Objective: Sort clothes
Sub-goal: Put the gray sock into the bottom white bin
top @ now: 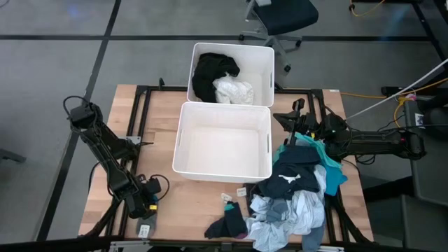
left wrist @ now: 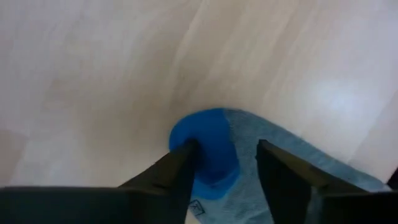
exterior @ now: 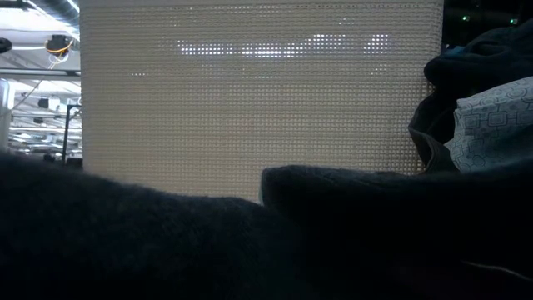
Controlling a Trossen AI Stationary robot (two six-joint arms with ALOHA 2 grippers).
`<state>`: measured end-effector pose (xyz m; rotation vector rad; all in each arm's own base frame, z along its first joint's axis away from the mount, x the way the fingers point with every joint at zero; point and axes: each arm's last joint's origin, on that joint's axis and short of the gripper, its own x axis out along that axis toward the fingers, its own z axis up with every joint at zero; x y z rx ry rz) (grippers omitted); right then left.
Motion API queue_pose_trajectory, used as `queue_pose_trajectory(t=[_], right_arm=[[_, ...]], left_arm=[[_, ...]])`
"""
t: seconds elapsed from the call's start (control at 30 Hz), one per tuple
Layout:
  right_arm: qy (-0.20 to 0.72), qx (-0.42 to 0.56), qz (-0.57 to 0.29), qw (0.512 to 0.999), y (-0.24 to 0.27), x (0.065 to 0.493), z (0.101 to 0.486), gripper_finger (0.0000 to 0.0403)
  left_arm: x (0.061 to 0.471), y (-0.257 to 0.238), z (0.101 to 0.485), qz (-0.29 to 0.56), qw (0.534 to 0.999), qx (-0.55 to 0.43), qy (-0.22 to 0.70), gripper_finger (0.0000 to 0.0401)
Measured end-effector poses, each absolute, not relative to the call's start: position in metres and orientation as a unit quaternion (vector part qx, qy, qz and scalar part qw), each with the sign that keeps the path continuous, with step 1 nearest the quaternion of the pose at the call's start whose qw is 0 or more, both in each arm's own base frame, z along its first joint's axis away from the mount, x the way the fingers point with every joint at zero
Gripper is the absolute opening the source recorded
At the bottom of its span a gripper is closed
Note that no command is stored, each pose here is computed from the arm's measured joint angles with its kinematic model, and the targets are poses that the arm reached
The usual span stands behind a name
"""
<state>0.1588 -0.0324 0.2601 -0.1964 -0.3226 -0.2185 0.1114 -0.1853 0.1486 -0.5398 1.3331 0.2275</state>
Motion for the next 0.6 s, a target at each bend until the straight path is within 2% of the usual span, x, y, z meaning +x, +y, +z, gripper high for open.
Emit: queue_pose_trajectory(t=[0.33,0.6], right_arm=[[-0.160,-0.097,-0.108,0.976,-0.032,0.159,0.260,0.0017],[-0.160,-0.098,-0.108,0.976,-0.032,0.159,0.260,0.0017]], left_arm=[[0.112,-0.191,0.133,0.074,0.734,-0.176,0.652,0.0017],[0.119,-0.196,0.142,0.048,0.728,-0.162,0.664,0.0005]])
